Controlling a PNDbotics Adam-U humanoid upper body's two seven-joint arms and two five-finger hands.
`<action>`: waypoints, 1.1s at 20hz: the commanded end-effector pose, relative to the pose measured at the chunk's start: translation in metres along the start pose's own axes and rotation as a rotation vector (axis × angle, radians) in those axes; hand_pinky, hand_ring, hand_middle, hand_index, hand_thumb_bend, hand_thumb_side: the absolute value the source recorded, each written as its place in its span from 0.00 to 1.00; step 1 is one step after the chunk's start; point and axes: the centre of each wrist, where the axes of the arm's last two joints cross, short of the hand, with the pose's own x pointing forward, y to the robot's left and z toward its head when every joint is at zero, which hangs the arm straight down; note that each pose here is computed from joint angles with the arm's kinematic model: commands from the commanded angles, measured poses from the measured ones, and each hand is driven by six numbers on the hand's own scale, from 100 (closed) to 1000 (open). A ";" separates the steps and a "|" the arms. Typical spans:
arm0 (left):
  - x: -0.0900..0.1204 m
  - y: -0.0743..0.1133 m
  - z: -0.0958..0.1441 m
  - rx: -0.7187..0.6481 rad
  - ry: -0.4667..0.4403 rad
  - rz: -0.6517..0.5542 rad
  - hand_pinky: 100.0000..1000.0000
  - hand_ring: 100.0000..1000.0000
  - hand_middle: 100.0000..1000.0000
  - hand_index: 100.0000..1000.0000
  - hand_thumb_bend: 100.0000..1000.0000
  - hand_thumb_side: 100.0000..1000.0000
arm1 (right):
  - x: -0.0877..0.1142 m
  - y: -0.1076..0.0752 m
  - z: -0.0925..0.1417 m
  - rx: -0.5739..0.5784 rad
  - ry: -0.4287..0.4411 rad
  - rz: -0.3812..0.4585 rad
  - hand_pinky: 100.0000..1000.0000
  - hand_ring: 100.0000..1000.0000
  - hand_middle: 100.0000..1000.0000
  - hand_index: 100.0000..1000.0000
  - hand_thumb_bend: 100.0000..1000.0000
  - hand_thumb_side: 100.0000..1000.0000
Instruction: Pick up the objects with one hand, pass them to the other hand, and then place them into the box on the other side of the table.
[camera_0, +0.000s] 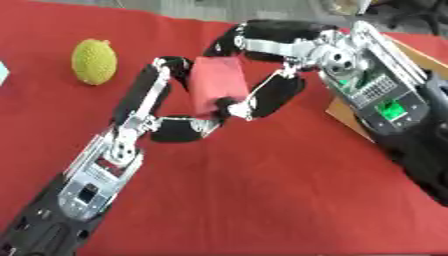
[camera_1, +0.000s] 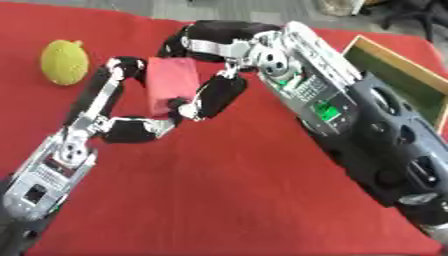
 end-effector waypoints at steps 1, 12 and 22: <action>0.000 0.002 -0.001 0.000 0.008 0.009 0.77 0.49 0.50 0.73 0.00 0.20 | 0.000 -0.013 0.006 -0.039 0.003 0.017 0.85 0.80 0.39 0.48 0.00 0.22; -0.005 0.001 0.000 0.018 0.041 0.015 0.79 0.55 0.55 0.80 0.15 0.23 | 0.001 -0.015 0.009 -0.041 0.001 0.014 0.84 0.78 0.37 0.47 0.00 0.22; -0.011 0.000 0.000 0.029 0.079 0.001 0.80 0.56 0.57 0.82 0.30 0.30 | 0.002 -0.017 0.014 -0.047 0.003 0.008 0.84 0.77 0.36 0.45 0.00 0.22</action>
